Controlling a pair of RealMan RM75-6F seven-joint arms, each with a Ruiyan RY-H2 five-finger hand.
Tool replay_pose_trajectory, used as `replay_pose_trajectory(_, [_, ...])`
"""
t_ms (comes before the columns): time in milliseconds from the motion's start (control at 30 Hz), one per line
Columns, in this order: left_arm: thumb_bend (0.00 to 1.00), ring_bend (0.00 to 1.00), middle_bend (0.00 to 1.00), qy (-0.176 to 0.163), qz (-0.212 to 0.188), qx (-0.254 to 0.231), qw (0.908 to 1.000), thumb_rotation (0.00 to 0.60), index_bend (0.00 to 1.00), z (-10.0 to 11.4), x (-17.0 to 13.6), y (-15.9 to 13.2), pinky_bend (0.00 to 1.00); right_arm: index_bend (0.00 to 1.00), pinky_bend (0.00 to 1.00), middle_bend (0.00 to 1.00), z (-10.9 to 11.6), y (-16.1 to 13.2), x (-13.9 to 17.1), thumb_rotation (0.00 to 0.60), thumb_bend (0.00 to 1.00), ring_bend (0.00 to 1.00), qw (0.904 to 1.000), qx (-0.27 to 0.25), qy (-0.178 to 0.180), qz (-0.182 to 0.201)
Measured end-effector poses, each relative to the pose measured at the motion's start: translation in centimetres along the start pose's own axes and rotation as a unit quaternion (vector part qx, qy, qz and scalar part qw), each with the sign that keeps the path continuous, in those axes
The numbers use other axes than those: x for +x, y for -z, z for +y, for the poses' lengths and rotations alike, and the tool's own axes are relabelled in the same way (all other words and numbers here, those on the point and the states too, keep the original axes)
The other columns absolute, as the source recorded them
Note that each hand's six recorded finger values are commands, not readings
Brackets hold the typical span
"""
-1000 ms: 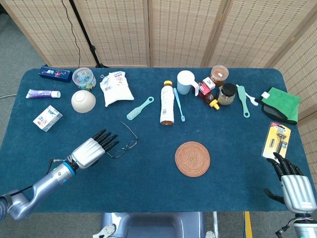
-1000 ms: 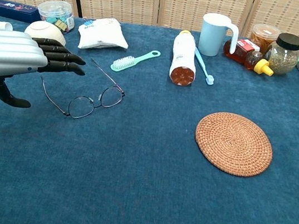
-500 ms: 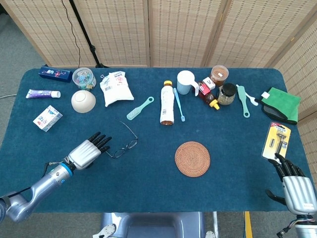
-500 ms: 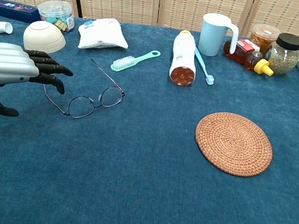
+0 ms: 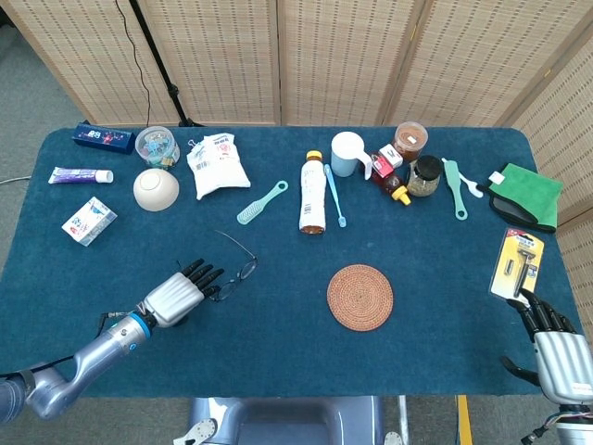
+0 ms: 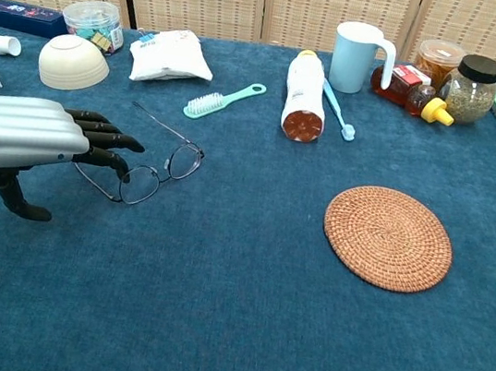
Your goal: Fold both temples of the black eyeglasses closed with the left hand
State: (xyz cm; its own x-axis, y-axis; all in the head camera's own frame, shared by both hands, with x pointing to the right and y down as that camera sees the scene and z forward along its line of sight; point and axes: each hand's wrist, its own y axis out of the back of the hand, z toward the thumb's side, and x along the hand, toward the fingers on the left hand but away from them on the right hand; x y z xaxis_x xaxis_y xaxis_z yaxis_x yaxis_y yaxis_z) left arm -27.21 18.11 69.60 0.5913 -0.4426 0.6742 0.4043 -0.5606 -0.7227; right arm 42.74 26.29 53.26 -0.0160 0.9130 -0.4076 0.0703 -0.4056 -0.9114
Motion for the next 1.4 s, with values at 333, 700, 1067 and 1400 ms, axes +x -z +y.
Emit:
replay_pose_trajectory(333, [0.20,0.00,0.00,-0.015,-0.026,-0.024,0.9993,0.600,0.19,1.1,0.8,-2.4,0.00,0.19,0.28,0.10,0.0,0.4,0.1,0.600,0.03,0.17,1.0000,-0.002,0.001,-0.005])
replay_pose_trajectory(700, [0.20,0.00,0.00,-0.053,-0.017,-0.020,0.9983,0.600,0.00,2.1,0.4,-1.7,0.00,0.19,0.28,0.10,-0.1,0.6,0.2,0.600,0.03,0.17,1.0000,-0.004,-0.001,-0.007])
replay_pose_trajectory(1067, [0.20,0.00,0.00,-0.065,-0.005,-0.039,0.9971,0.599,0.00,1.9,2.0,-2.7,0.00,0.19,0.28,0.10,0.0,0.9,0.3,0.600,0.03,0.17,0.9999,-0.004,0.000,-0.010])
replay_pose_trajectory(1400, [0.20,0.00,0.00,-0.052,-0.009,-0.036,0.9979,0.600,0.00,1.7,2.9,-4.0,0.00,0.19,0.29,0.10,0.0,1.2,0.5,0.600,0.03,0.17,0.9999,-0.007,-0.001,-0.014])
